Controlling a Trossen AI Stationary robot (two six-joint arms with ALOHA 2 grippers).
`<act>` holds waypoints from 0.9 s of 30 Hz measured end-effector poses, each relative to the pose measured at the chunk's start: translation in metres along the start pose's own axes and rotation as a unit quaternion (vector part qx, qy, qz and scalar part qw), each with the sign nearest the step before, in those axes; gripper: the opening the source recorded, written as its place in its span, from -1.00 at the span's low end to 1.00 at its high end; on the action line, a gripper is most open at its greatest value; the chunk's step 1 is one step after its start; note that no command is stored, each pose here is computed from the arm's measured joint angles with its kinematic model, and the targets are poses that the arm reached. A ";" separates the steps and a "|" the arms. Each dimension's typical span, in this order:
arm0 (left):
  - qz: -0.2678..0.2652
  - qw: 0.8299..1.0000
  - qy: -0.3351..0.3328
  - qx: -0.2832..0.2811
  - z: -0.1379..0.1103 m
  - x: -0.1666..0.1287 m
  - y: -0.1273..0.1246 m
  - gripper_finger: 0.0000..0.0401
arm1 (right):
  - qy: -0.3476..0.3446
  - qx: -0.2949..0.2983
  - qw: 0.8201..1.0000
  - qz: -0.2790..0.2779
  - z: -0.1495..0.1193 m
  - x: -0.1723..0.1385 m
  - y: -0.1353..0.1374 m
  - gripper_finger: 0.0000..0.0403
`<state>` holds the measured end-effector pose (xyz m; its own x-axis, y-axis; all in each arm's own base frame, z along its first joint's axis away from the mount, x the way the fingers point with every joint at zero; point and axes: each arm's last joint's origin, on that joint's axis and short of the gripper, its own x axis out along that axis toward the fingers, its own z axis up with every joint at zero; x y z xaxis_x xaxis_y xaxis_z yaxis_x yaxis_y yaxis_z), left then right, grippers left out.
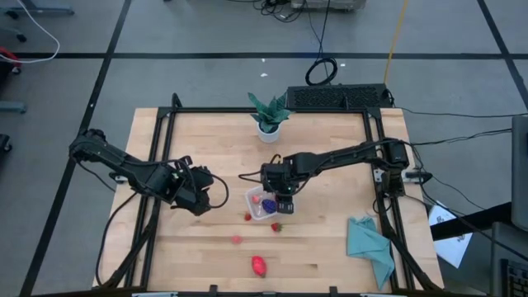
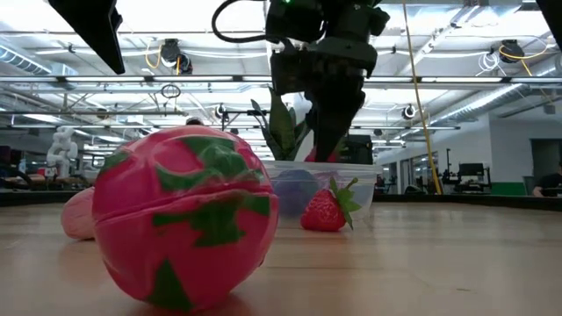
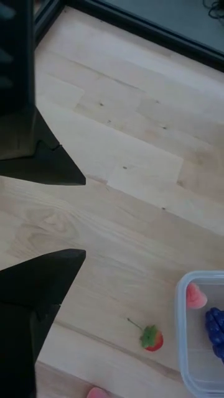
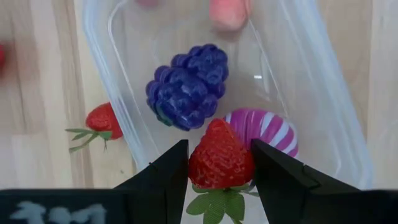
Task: Pick and placing Produce into tupperware
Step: Put the bottom strawberry into the transparent bin, then put the peach into the transparent bin
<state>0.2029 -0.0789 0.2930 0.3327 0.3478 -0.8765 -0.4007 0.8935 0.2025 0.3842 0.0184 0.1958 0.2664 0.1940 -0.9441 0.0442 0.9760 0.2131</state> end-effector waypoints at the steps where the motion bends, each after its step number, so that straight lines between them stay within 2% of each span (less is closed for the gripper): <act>1: 0.000 1.000 0.000 0.000 0.000 0.000 0.000 -0.08 | 0.000 -0.001 1.000 0.001 0.000 0.000 0.001 -0.24; 14: 0.000 1.000 0.000 -0.002 0.000 0.000 0.000 -0.08 | -0.002 -0.009 1.000 0.003 0.000 0.001 0.008 -0.23; 27: 0.000 1.000 0.000 -0.003 0.000 0.000 0.000 -0.08 | -0.012 -0.013 1.000 0.004 0.002 0.002 0.008 -0.11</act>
<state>0.2029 -0.0789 0.2931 0.3334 0.3479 -0.8762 -0.4052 0.8921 0.2000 0.3864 0.0264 0.1964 0.2904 0.1998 -0.9358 0.0162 0.9768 0.2136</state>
